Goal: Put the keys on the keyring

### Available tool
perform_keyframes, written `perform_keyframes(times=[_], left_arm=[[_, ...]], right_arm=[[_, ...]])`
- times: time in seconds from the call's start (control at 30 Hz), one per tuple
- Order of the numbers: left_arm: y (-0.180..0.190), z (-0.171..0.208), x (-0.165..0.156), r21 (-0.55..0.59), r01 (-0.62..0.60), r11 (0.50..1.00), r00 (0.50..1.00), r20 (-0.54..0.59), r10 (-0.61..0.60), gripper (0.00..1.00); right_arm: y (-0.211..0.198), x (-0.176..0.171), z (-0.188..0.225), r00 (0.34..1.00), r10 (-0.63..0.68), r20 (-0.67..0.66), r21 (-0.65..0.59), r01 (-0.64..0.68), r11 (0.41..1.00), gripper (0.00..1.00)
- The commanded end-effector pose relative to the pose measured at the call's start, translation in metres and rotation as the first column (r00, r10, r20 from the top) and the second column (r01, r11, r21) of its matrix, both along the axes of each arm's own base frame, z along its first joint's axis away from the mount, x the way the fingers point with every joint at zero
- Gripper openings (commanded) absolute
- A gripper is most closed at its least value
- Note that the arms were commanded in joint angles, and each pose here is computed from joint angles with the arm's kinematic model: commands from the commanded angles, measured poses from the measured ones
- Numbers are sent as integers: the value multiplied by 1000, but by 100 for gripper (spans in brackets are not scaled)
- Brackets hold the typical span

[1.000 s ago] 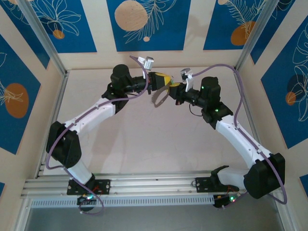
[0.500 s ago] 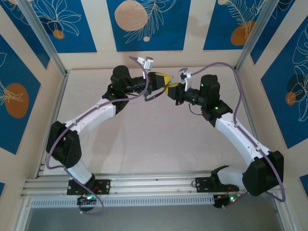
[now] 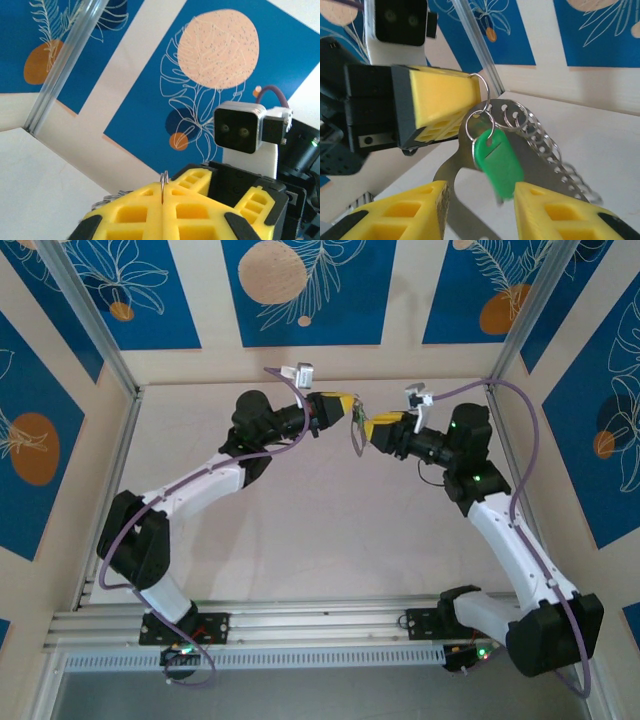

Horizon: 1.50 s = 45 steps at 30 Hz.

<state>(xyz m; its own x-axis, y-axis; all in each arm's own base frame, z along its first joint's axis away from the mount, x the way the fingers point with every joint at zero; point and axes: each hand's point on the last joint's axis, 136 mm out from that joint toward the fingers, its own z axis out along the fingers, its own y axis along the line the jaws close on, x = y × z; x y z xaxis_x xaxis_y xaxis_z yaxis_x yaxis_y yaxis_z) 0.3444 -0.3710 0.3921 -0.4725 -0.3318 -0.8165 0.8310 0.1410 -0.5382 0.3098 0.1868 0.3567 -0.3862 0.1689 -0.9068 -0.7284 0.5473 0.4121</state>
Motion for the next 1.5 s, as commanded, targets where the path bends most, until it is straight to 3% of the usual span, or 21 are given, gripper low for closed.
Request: perform_keyframes(times=[0.0, 0.23, 0.57, 1.47], left_arm=[[5, 25, -1, -106, -47, 993, 998, 41, 52, 0], [5, 27, 5, -151, -76, 986, 997, 16, 80, 0], [0, 25, 5, -149, -60, 987, 998, 10, 62, 0], [-8, 29, 2, -156, -21, 987, 1000, 17, 24, 0]], right_arm=[[-8, -4, 16, 1000, -12, 3, 74, 12, 997, 40], [-13, 19, 56, 999, -41, 31, 197, 34, 980, 42], [0, 46, 74, 995, 98, 11, 328, -96, 940, 44], [19, 54, 41, 989, 140, -54, 318, -116, 941, 43]])
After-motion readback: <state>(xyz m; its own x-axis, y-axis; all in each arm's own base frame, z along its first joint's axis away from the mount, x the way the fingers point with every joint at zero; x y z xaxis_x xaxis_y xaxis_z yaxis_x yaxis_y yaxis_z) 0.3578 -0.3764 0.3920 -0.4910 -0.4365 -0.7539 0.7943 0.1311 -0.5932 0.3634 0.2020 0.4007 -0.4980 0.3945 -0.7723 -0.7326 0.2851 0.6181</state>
